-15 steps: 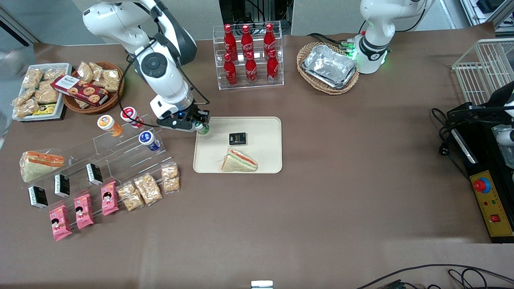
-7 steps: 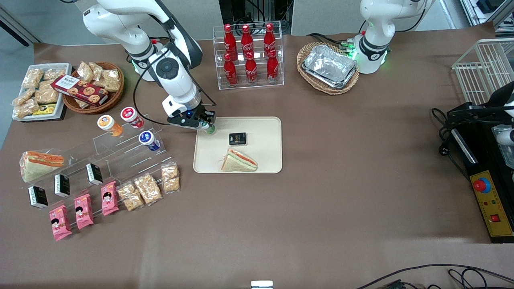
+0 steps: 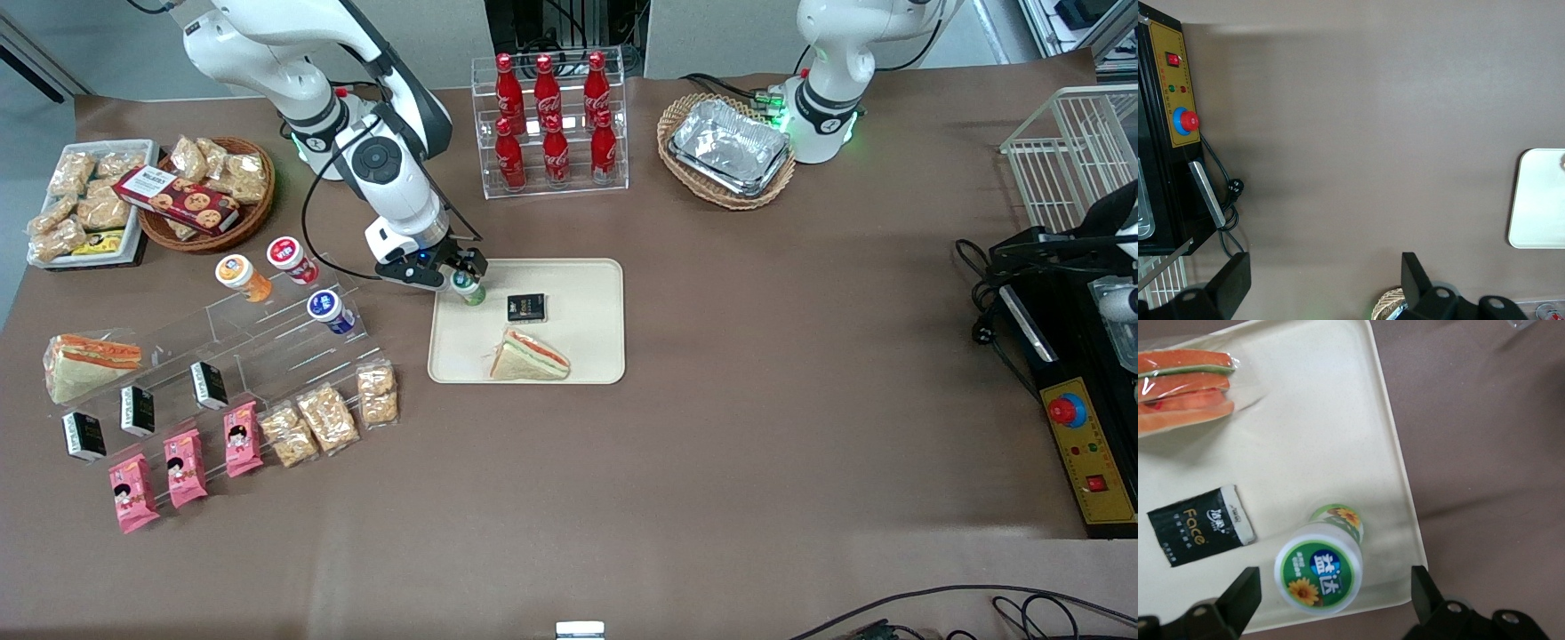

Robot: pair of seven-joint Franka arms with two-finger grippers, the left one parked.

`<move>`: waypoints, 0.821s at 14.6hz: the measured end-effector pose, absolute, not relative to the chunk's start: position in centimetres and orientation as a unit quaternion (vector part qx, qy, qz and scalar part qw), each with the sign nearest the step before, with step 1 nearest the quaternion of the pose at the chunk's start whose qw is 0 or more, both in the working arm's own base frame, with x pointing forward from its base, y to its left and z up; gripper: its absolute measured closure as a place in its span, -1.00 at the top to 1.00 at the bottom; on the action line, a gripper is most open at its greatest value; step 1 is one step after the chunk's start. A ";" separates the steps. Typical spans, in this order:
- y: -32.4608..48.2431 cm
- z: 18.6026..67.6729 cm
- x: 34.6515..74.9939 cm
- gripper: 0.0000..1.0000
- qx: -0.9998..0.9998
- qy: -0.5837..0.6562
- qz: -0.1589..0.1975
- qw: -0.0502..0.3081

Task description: Place green gum on tray

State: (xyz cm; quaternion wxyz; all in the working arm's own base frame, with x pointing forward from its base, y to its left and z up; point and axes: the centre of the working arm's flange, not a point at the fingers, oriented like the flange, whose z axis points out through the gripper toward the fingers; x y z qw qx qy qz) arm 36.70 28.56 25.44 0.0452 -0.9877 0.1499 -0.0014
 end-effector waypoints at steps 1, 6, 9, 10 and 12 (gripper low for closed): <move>28.6 25.4 36.7 1.00 -0.988 0.150 -0.001 0.045; 28.5 26.0 37.4 1.00 -0.986 0.156 -0.008 0.051; 29.3 28.5 39.2 1.00 -0.986 0.158 -0.013 0.057; 29.8 29.9 39.9 1.00 -0.986 0.158 -0.012 0.057; 30.4 33.6 41.7 1.00 -0.985 0.160 -0.008 0.055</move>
